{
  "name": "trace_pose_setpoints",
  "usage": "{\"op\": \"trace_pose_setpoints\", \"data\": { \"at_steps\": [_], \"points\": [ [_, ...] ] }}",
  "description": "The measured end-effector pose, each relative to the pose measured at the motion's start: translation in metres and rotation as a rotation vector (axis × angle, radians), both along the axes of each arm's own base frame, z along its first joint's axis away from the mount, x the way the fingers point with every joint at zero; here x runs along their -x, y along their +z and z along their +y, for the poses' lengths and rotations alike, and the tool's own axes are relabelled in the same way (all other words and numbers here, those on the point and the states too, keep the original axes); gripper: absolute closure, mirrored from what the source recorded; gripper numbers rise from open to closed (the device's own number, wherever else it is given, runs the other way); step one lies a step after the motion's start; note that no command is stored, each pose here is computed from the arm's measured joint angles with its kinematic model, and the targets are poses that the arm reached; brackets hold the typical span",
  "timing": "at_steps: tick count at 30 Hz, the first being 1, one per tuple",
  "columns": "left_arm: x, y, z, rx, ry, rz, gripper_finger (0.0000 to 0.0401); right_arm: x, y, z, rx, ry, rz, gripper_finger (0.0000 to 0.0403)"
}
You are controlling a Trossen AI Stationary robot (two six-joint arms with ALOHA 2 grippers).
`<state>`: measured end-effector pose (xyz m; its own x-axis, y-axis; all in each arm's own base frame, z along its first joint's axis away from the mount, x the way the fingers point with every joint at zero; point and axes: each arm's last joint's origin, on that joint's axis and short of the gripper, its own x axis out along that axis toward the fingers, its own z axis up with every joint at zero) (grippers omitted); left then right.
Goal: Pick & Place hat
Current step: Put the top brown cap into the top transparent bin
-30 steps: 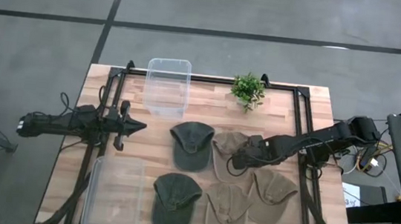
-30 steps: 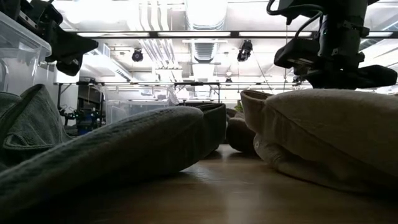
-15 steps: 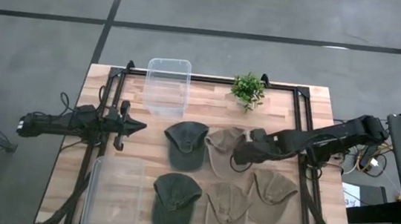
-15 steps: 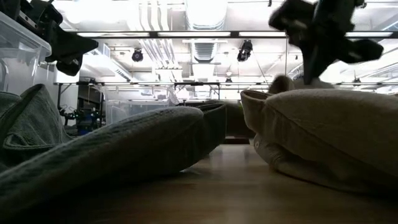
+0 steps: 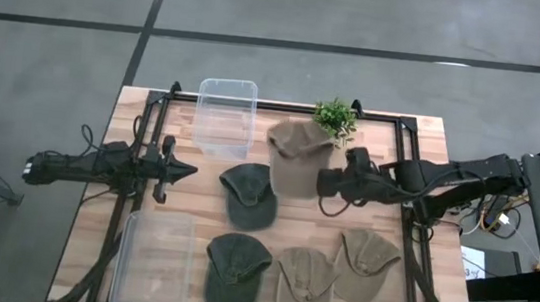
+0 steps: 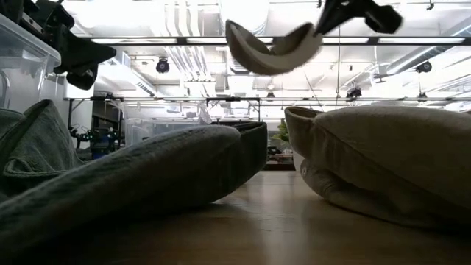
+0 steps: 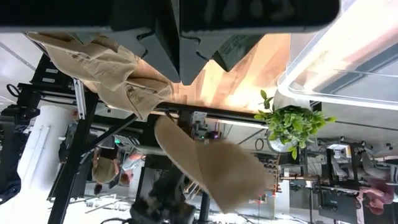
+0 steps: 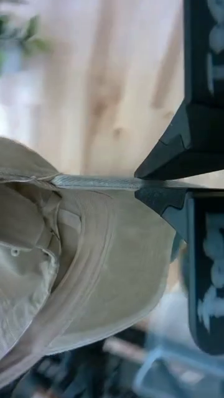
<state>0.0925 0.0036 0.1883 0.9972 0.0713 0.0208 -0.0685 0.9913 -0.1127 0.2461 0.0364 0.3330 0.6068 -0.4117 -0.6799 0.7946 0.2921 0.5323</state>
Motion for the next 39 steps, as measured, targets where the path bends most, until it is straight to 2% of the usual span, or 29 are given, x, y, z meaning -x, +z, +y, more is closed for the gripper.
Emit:
{"op": "trace_pose_setpoints", "data": {
  "at_steps": [5, 8, 11, 17, 29, 35, 39],
  "points": [
    [0.000, 0.000, 0.000, 0.000, 0.000, 0.000, 0.0401, -0.027, 0.010, -0.011, 0.064, 0.018, -0.103, 0.0391],
    [0.000, 0.000, 0.000, 0.000, 0.002, 0.000, 0.0401, -0.046, 0.010, -0.021, 0.062, -0.004, -0.152, 0.0391],
    [0.000, 0.000, 0.000, 0.000, 0.004, 0.000, 0.0401, -0.065, 0.009, -0.038, 0.070, -0.040, -0.181, 0.0390],
    [0.000, 0.000, 0.000, 0.000, 0.003, 0.000, 0.0401, -0.108, 0.011, -0.074, 0.148, -0.007, -0.245, 0.0390],
    [0.000, 0.000, 0.000, 0.000, 0.003, 0.004, 0.0401, -0.178, 0.006, -0.139, 0.268, 0.058, -0.194, 0.0390],
    [0.000, 0.000, 0.000, 0.000, 0.003, 0.005, 0.0401, -0.201, -0.010, -0.169, 0.188, 0.079, -0.193, 0.0390],
    [0.000, 0.000, 0.000, 0.000, 0.002, 0.005, 0.0401, -0.213, -0.023, -0.180, 0.123, 0.060, -0.127, 0.0390]
  ]
}}
